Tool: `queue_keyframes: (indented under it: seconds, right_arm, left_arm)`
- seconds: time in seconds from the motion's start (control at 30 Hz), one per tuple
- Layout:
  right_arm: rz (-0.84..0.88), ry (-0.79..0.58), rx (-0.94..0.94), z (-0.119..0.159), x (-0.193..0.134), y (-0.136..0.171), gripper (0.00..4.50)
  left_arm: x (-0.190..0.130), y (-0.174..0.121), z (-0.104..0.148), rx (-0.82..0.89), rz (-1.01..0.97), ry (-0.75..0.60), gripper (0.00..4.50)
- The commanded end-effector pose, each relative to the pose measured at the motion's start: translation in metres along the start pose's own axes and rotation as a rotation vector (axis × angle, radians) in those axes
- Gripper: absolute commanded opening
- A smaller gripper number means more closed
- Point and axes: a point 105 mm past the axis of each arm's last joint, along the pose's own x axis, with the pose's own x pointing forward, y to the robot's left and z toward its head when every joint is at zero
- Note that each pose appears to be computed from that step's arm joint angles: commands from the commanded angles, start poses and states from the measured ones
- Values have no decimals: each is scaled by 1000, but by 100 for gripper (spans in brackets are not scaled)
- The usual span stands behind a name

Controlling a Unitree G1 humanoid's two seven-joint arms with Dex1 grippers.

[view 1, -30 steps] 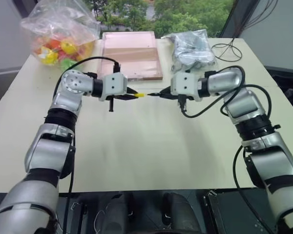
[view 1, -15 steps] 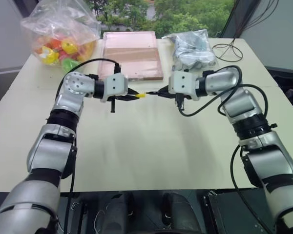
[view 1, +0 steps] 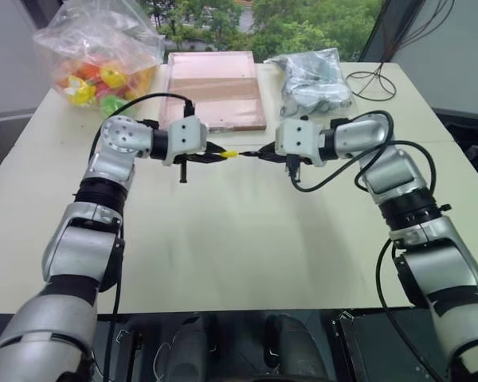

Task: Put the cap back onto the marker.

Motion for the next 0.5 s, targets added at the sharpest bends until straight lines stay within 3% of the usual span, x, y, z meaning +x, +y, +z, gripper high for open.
queue_keyframes:
  seconds: [0.03,0.5]
  right_arm:
    - [-35,-26,-13,8,-3,-8,0]
    - [-11,-54,-4,15,6,-1,0]
  left_arm:
    - [-4,6,8,23,34,-27,1]
    - [21,8,20,62,24,-49,1]
